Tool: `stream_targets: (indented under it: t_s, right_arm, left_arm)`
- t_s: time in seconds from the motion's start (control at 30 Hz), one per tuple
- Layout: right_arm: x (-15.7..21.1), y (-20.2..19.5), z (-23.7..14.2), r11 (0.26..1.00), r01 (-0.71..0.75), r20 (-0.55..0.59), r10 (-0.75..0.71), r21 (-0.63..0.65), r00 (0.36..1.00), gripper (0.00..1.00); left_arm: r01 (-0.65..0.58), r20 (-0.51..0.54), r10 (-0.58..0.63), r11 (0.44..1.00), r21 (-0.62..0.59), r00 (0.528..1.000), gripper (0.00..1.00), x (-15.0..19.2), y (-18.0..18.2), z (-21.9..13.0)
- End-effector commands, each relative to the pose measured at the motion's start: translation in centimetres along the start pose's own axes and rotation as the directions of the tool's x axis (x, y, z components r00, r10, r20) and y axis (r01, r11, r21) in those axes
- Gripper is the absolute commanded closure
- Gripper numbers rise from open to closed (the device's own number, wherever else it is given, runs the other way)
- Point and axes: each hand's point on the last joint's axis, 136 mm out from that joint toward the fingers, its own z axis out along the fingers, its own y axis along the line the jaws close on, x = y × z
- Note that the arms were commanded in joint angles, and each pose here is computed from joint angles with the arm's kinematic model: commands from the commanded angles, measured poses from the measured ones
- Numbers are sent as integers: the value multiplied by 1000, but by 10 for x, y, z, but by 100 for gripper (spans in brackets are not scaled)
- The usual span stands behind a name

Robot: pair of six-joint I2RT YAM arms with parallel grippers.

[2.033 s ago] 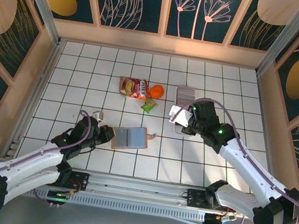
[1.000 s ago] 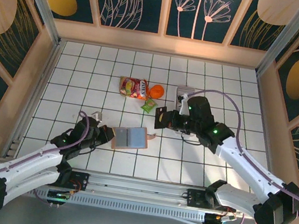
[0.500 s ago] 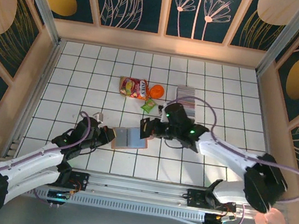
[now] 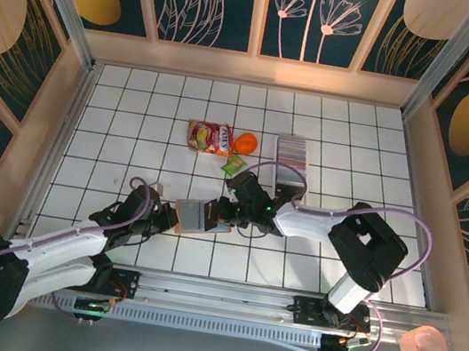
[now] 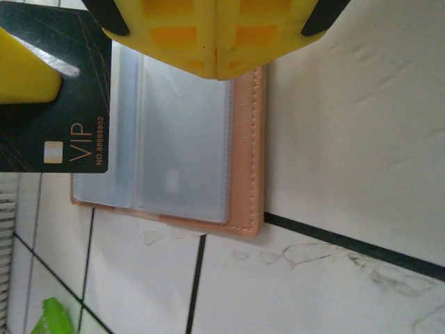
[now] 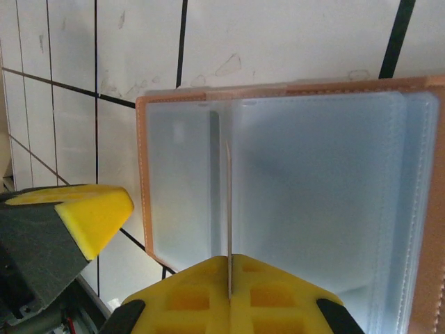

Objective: Put the credit cards into the card holder

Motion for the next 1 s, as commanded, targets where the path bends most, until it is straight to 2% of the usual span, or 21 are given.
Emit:
stream_targets:
  t_s: [0.0, 0.53, 0.97]
  right_arm:
    - [-18, 17, 5, 999, 13, 61, -11, -36, 998, 100]
    - [-7, 10, 22, 999, 2, 19, -2, -36, 1000, 100]
    - [-1, 10, 28, 998, -58, 18, 59, -38, 998, 100]
  left_arm:
    - [-28, 13, 28, 1000, -8, 1000, 100, -1, 3, 2]
    - [-34, 13, 34, 998, -51, 999, 100, 1, 16, 7]
    - [-35, 1, 36, 998, -58, 999, 100, 5, 21, 9]
